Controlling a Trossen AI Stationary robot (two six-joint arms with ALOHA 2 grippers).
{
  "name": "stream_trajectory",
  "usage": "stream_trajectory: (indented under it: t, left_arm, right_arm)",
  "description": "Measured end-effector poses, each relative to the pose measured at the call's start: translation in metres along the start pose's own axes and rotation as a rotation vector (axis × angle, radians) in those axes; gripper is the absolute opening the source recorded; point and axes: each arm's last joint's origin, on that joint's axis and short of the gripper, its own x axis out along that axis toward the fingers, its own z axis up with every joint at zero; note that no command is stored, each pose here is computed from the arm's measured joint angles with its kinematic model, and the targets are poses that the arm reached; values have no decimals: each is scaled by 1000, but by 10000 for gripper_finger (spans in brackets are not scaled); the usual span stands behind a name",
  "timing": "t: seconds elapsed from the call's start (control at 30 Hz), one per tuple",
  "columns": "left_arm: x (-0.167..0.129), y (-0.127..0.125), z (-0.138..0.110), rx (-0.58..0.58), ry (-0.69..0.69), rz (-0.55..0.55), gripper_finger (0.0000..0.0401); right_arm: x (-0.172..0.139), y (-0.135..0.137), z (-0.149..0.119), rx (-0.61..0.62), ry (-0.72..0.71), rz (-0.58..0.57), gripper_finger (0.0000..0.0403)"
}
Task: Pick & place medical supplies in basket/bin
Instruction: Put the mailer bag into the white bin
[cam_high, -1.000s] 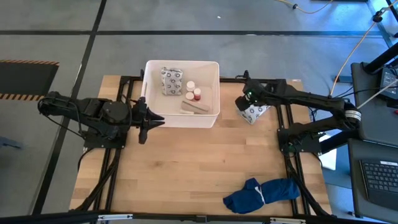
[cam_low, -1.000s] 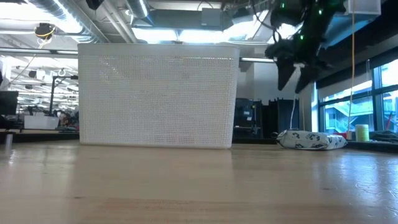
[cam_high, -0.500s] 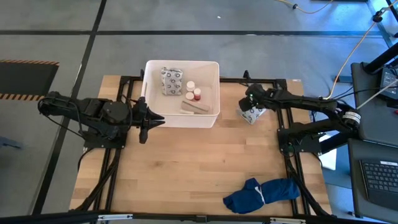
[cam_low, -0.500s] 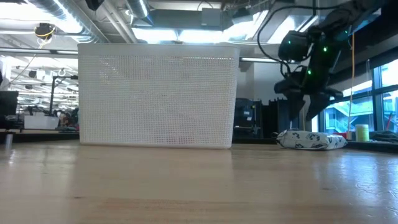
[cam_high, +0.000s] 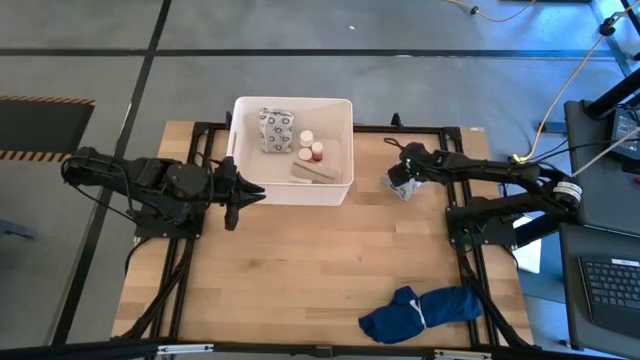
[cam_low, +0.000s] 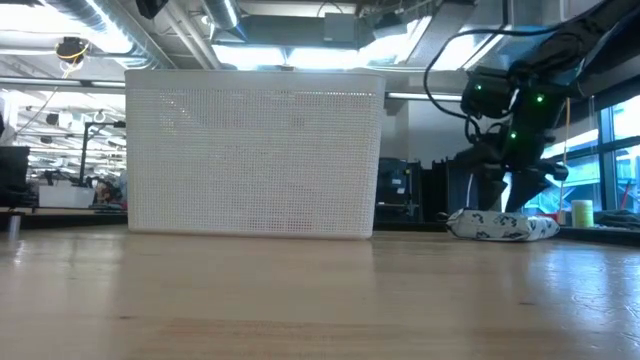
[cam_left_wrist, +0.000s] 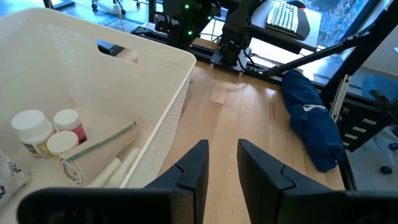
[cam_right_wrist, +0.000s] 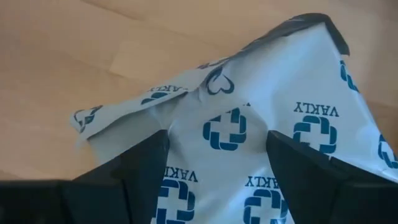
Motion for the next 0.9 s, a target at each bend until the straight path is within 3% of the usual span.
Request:
stream_trajectory:
  t: [0.43, 0.9]
  left_arm:
    - [0, 0, 0, -50, -1, -1, 78]
    - [0, 0, 0, -79, -1, 0, 78]
  right_arm:
    - [-14, 33, -27, -100, 53, 144, 274]
    - [-46, 88, -91, -213, 47, 395, 273]
